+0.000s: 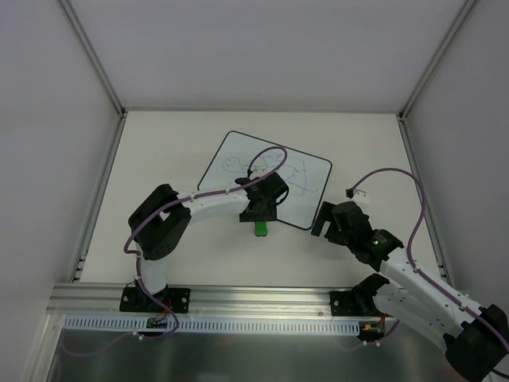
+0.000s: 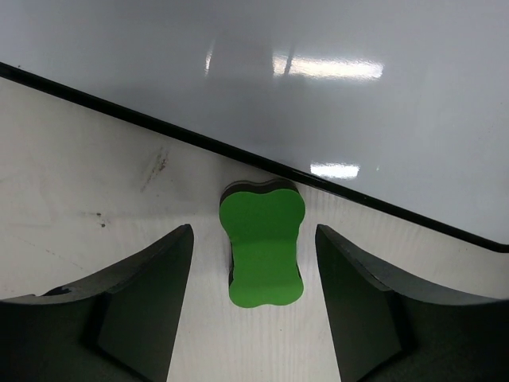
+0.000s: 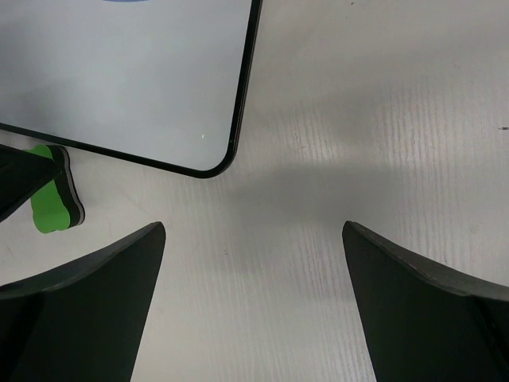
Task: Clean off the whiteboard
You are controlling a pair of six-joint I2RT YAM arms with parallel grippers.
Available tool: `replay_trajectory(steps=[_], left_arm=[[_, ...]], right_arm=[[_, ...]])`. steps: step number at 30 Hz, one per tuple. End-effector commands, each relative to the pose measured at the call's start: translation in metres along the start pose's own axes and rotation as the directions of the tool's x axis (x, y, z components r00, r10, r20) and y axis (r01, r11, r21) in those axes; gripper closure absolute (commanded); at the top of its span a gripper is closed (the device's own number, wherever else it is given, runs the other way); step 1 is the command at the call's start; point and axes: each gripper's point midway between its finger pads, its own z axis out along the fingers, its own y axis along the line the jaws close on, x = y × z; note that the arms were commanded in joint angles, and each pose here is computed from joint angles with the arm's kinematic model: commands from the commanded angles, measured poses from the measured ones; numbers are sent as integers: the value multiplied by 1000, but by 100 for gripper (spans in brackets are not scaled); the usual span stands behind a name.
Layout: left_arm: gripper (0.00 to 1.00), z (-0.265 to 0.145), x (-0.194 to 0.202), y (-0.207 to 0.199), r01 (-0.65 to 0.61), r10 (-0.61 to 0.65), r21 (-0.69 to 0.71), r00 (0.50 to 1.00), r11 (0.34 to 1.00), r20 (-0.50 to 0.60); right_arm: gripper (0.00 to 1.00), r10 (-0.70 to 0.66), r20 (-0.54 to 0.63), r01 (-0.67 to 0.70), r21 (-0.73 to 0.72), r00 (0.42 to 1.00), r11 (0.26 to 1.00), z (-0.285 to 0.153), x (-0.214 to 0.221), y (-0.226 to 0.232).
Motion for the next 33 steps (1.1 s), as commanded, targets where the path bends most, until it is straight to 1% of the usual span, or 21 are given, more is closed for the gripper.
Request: replay_trajectory(steps=[1,4,9,11,20,22,24,27,28,30,31,32,33], left_arm=[[37,1,-7,-9,28,-28,-5,999,1000,30],[40,3,-4,-9,26,-26,-7,1000,1000,18],[42,5,1,-10,27,-27,-8,1000,1000,4],[48,5,2,-10,23,-23,-9,1000,1000,5],[56,6,10,-11,15,-15,-9,1000,1000,-9],[60,4,10,-11,20,-20,-7,1000,1000,-6],[70,2,10,-8,18,-18,-9,1000,1000,-1],[79,0,9,-1,14,-13,-24,1000,1000,18],[84,-5,5,1,14,-14,-20,999,1000,31],[90,-7,2,10,1,1,-37,999,999,53],[93,-13,-3,14,9,-7,-31,998,999,65],[95,-13,-2,22,7,-5,-42,998,999,64],[96,-15,-5,27,6,-3,-45,998,999,67]], right_arm=[[1,0,27,-1,27,1000,1000,2,-2,-6],[1,-3,38,2,38,999,999,3,-2,-10],[1,-4,30,2,44,1000,999,5,1,-12],[1,-1,30,0,41,1000,999,5,0,-11],[1,-18,13,18,34,1000,999,9,4,-9],[1,-28,11,28,12,1000,1000,11,4,-4],[1,-55,10,55,-14,998,998,12,2,2],[1,-113,11,114,-52,993,992,17,-3,15],[2,-123,20,124,-90,992,988,16,-10,27],[4,-171,-13,169,-93,985,981,25,-9,35],[5,-206,-1,205,-130,978,970,25,-21,50],[6,-233,-16,229,-136,972,964,29,-22,56],[9,-270,-72,260,-123,960,958,41,-14,58]])
